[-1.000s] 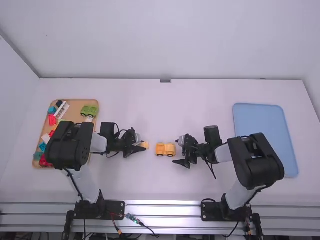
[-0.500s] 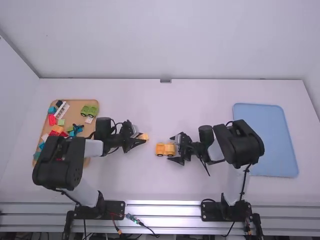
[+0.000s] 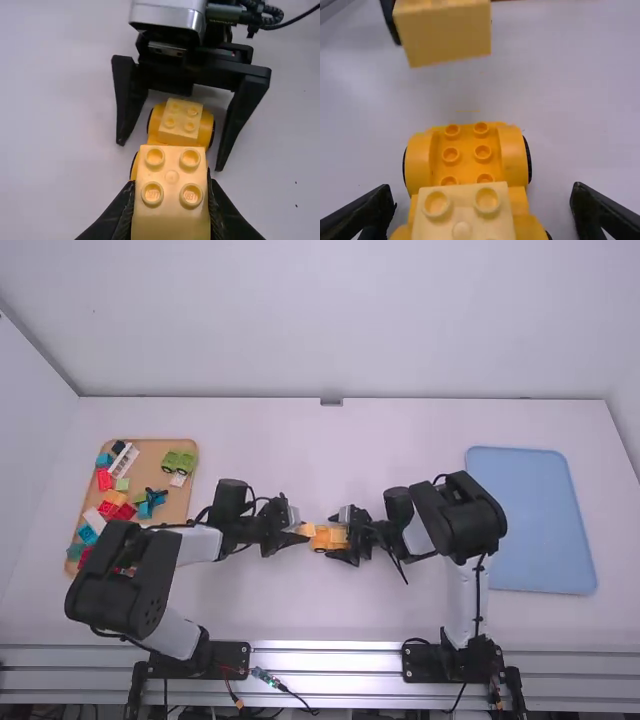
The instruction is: Assemble lego blocks to make yellow taxi
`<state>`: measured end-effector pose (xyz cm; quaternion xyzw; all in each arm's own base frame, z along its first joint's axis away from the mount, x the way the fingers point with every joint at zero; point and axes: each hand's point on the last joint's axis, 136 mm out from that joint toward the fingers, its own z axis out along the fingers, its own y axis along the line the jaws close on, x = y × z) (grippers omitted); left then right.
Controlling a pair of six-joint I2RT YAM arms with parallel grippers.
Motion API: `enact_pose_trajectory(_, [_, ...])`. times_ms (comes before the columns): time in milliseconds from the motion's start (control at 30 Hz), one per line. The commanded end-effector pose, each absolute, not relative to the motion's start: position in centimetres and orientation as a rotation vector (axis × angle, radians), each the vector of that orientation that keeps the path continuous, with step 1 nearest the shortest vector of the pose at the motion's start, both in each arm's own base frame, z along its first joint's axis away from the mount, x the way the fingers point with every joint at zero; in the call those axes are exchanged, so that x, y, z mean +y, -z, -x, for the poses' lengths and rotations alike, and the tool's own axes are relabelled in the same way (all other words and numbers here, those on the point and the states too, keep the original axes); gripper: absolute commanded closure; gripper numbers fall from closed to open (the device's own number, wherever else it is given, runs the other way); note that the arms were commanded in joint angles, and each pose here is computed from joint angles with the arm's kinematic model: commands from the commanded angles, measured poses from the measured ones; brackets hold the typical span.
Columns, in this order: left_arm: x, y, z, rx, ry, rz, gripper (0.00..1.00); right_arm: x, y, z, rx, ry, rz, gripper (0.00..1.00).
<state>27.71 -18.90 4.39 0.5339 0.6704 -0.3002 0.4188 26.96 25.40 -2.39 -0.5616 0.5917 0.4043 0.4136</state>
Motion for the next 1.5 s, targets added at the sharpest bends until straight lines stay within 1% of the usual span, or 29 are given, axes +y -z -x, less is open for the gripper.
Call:
enact_pose_trajectory(0, [-19.3,-4.3,-27.4,1.656,0.718,-1.383,0.98,25.3,2.7,-26.2,1.484,-1.041,1.415,0.17])
enact_pose_trajectory(33, [-19.5,-4.3,-27.3,1.649,0.718,-1.388,0.98,25.2,2.8,-26.1,1.475,-1.036,1.423,0.2])
enact_pose_trajectory(67, [-19.7,-4.3,-27.3,1.638,0.717,-1.395,0.98,25.2,2.8,-26.0,1.464,-1.03,1.433,0.27])
enact_pose_trajectory(100, [-20.0,-4.2,-27.4,1.628,0.715,-1.401,0.98,25.2,2.9,-25.9,1.46,-1.029,1.437,0.32])
enact_pose_trajectory(133, [-20.1,-3.9,-27.5,1.631,0.704,-1.403,0.98,25.2,2.9,-25.9,1.46,-1.029,1.438,0.4])
enact_pose_trajectory(200, [-20.4,-3.6,-27.6,1.63,0.695,-1.41,0.98,25.1,2.9,-25.9,1.463,-1.026,1.437,0.52])
enact_pose_trajectory(233, [-20.6,-3.5,-27.6,1.62,0.696,-1.417,0.98,25.1,2.9,-25.9,1.462,-1.027,1.438,0.56])
enact_pose_trajectory(267, [-20.8,-3.4,-27.5,1.611,0.7,-1.424,0.98,25.1,2.9,-25.8,1.462,-1.029,1.437,0.57])
enact_pose_trajectory(500, [-21.1,-2.5,-27.3,1.61,0.727,-1.446,0.98,25.1,3.0,-25.6,1.468,-1.042,1.437,0.58])
enact_pose_trajectory(667, [-21.3,-2.2,-27.5,1.601,0.743,-1.472,0.98,25.2,2.6,-24.6,1.411,-1.083,1.463,0.58])
enact_pose_trajectory(867, [-21.9,-1.8,-27.7,1.603,0.781,-1.506,0.98,25.2,3.1,-24.7,1.449,-1.111,1.471,0.59])
enact_pose_trajectory(1000, [-22.2,-2.0,-26.7,1.535,0.814,-1.557,0.98,25.4,3.1,-24.4,1.424,-1.158,1.507,0.61])
enact_pose_trajectory(1233, [-21.9,-1.5,-26.4,1.578,0.816,-1.557,0.98,25.6,3.1,-24.4,1.395,-1.192,1.559,0.62])
enact_pose_trajectory(1467, [-22.0,-1.8,-26.9,1.643,0.854,-1.485,0.98,25.6,2.9,-24.5,1.377,-1.187,1.562,0.62])
